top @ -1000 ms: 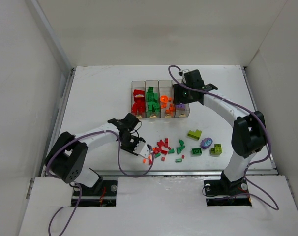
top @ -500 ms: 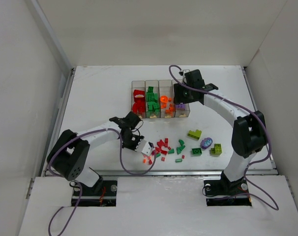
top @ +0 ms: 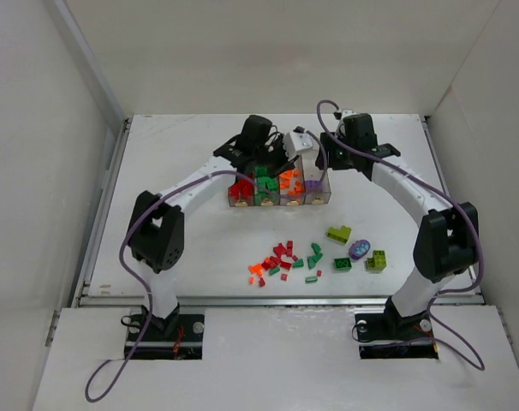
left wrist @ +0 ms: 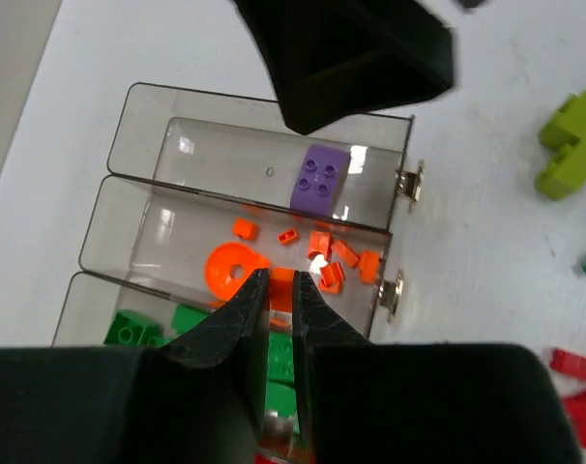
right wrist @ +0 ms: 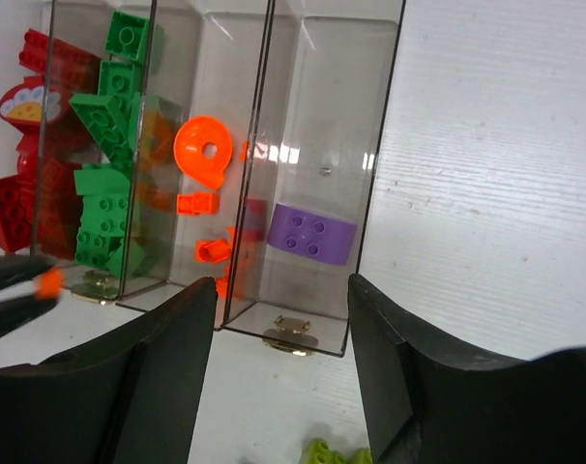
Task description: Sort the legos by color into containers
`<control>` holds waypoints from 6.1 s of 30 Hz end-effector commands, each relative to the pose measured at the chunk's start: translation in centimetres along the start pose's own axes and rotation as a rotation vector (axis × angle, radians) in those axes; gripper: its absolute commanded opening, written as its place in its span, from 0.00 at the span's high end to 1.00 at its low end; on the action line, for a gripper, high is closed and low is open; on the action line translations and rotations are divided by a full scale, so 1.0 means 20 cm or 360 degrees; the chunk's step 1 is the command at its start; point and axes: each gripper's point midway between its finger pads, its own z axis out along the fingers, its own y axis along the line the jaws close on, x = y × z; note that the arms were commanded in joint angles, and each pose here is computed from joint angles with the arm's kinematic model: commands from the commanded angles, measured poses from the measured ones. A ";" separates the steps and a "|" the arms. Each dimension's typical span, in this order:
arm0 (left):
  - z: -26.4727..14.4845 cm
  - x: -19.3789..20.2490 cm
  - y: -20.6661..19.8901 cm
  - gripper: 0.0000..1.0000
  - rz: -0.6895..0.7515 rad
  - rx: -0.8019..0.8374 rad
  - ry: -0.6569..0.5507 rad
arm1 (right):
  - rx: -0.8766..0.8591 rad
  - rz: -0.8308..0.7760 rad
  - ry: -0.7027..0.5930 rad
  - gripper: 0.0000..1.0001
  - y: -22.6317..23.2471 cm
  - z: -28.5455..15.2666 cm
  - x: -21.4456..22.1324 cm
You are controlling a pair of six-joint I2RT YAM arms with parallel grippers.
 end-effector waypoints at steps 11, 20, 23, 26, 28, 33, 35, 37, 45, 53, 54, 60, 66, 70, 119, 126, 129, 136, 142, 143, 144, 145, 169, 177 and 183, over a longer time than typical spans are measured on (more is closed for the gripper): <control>0.29 0.15 0.20 0.67 -0.0189 -0.0185 0.0052 | 0.0056 -0.0040 -0.0131 0.38 -0.06 -0.04 -0.18; 0.12 0.09 0.19 0.00 -0.0191 -0.0287 0.0051 | 0.0108 -0.0052 -0.0123 0.38 -0.09 -0.14 -0.16; -0.04 0.04 0.25 0.00 -0.0236 -0.0482 0.0082 | 0.0165 -0.0084 -0.0183 0.37 -0.06 -0.23 -0.17; -0.28 0.06 0.32 0.00 -0.0356 -0.0749 0.0136 | 0.0238 -0.0209 -0.0154 0.35 0.04 -0.29 -0.07; -0.52 0.08 0.39 0.00 -0.0449 -0.1043 0.0170 | 0.0169 -0.0331 -0.0065 0.34 0.20 -0.28 0.06; -0.93 0.53 0.26 0.00 -0.1157 -0.1535 0.0312 | -0.0072 -0.0479 0.0172 0.34 0.53 -0.23 0.47; -1.02 0.56 0.18 0.00 -0.1323 -0.1590 0.0229 | -0.0260 -0.0531 0.0197 0.34 0.73 -0.24 0.58; -1.04 0.72 0.06 0.00 -0.1478 -0.1637 0.0278 | -0.0356 -0.0575 0.0250 0.34 0.83 -0.24 0.70; -1.18 0.95 -0.09 0.00 -0.1811 -0.1781 0.0136 | -0.0588 -0.0859 0.0515 0.51 1.17 -0.29 1.20; -1.23 0.92 -0.10 0.00 -0.1772 -0.1735 -0.0052 | -0.0597 -0.0831 0.0652 0.53 1.22 -0.31 1.43; -1.23 0.91 -0.11 0.00 -0.1750 -0.1720 -0.0060 | -0.0593 -0.0812 0.0656 0.53 1.22 -0.31 1.43; -1.24 0.87 -0.11 0.00 -0.1692 -0.1685 -0.0101 | -0.0515 -0.0812 0.0734 0.58 1.18 -0.25 1.51; -1.26 0.85 -0.12 0.00 -0.1655 -0.1671 -0.0116 | -0.0372 -0.0777 0.0750 0.64 1.12 -0.22 1.52; -1.25 0.85 -0.12 0.00 -0.1657 -0.1648 -0.0119 | -0.0373 -0.0776 0.0749 0.64 1.14 -0.21 1.52; -0.91 0.48 -0.50 0.15 0.0258 0.0129 0.0130 | -0.0066 -0.0250 0.0213 1.00 0.63 0.08 0.23; -0.81 0.63 -0.84 0.19 0.0901 0.0794 0.0248 | 0.0061 -0.0181 0.0207 1.00 0.43 0.36 0.10; -0.77 0.69 -0.91 0.19 0.1059 0.0936 0.0303 | 0.0077 -0.0190 0.0226 0.90 0.40 0.40 0.10; -0.68 0.75 -1.03 0.35 0.1343 0.1171 0.0330 | 0.0086 -0.0194 0.0228 0.45 0.35 0.40 0.08; -0.66 0.89 -1.11 0.41 0.1527 0.1341 0.0407 | 0.0044 -0.0205 0.0210 0.42 0.37 0.34 0.06; -0.65 0.90 -1.11 0.41 0.1517 0.1355 0.0414 | 0.0044 -0.0205 0.0210 0.42 0.37 0.34 0.06; -0.65 0.90 -1.12 0.41 0.1527 0.1364 0.0409 | 0.0044 -0.0205 0.0210 0.42 0.37 0.34 0.06; -0.65 0.90 -1.12 0.41 0.1527 0.1364 0.0409 | 0.0043 -0.0219 0.0210 0.42 0.37 0.34 0.06; -0.65 0.95 -1.28 0.54 0.1583 0.1609 0.0384 | 0.0046 -0.0220 0.0222 0.43 0.33 0.23 0.15; -0.65 1.03 -1.30 0.62 0.1511 0.1772 0.0484 | 0.0058 -0.0223 0.0262 0.43 0.29 0.21 0.24; -0.64 1.08 -1.30 0.77 0.1447 0.1800 0.0556 | 0.0051 -0.0221 0.0239 0.43 0.29 0.19 0.24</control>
